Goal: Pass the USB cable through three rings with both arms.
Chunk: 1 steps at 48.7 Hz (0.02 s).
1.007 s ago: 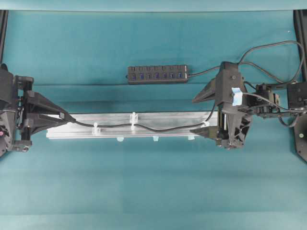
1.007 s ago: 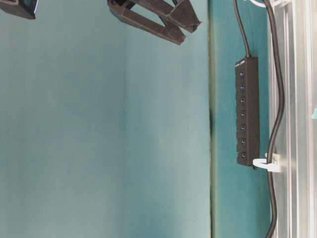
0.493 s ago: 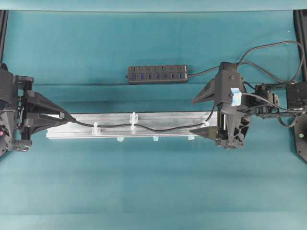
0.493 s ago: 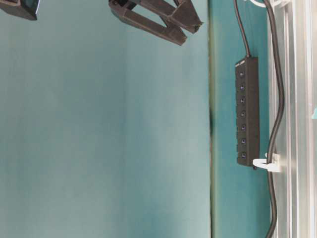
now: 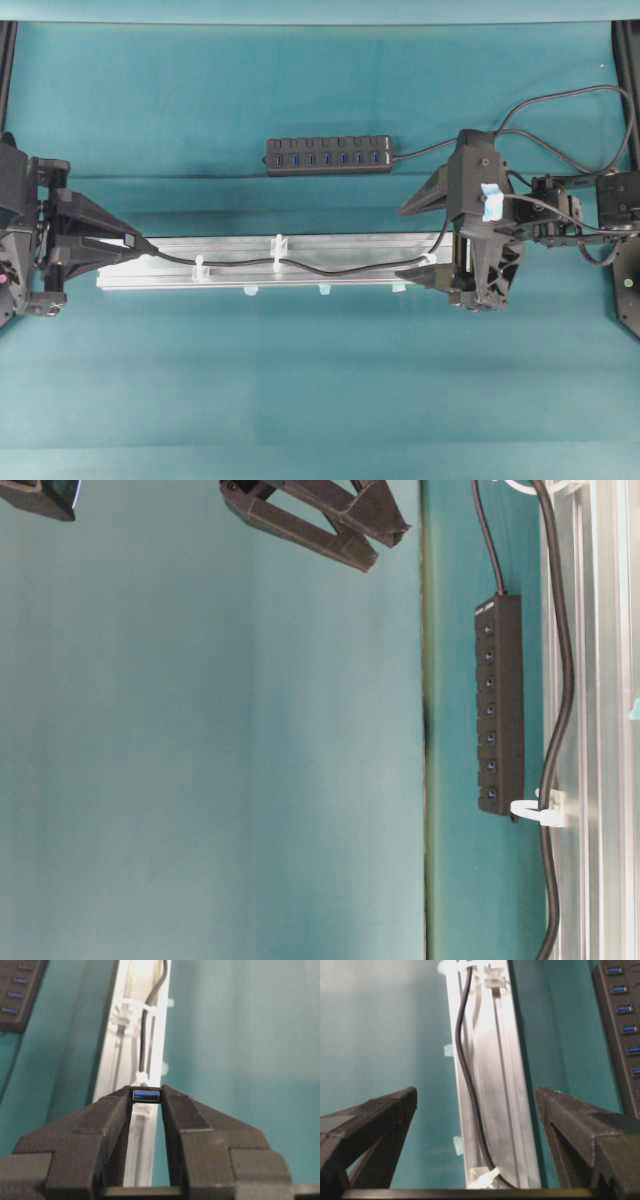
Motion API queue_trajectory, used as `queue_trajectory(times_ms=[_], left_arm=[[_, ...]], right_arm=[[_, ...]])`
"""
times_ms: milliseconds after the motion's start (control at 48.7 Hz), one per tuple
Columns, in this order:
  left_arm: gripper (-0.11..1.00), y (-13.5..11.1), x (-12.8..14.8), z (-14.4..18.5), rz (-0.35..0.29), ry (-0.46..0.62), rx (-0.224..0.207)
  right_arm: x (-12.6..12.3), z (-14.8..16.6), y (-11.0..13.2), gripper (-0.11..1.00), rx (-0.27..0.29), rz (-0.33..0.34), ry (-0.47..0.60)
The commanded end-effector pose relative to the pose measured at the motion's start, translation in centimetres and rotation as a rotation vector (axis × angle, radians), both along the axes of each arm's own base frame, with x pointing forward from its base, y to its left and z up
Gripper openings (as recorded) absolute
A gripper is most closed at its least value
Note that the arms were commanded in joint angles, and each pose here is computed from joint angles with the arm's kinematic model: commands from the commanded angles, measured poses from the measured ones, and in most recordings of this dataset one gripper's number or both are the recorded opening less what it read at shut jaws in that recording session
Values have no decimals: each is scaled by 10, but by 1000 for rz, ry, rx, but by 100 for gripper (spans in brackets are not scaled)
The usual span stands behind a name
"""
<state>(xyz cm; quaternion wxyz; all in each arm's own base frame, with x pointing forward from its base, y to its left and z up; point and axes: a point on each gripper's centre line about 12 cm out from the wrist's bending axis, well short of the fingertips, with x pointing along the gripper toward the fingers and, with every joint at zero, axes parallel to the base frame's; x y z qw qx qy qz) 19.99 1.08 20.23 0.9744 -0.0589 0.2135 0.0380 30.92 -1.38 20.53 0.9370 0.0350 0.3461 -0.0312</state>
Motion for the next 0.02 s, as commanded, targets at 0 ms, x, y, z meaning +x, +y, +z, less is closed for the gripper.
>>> queue_trajectory(times_ms=[0], left_arm=[[24,1,5,10,1,-31,2]], right_arm=[[2,5,0,78,8,-5,-20]])
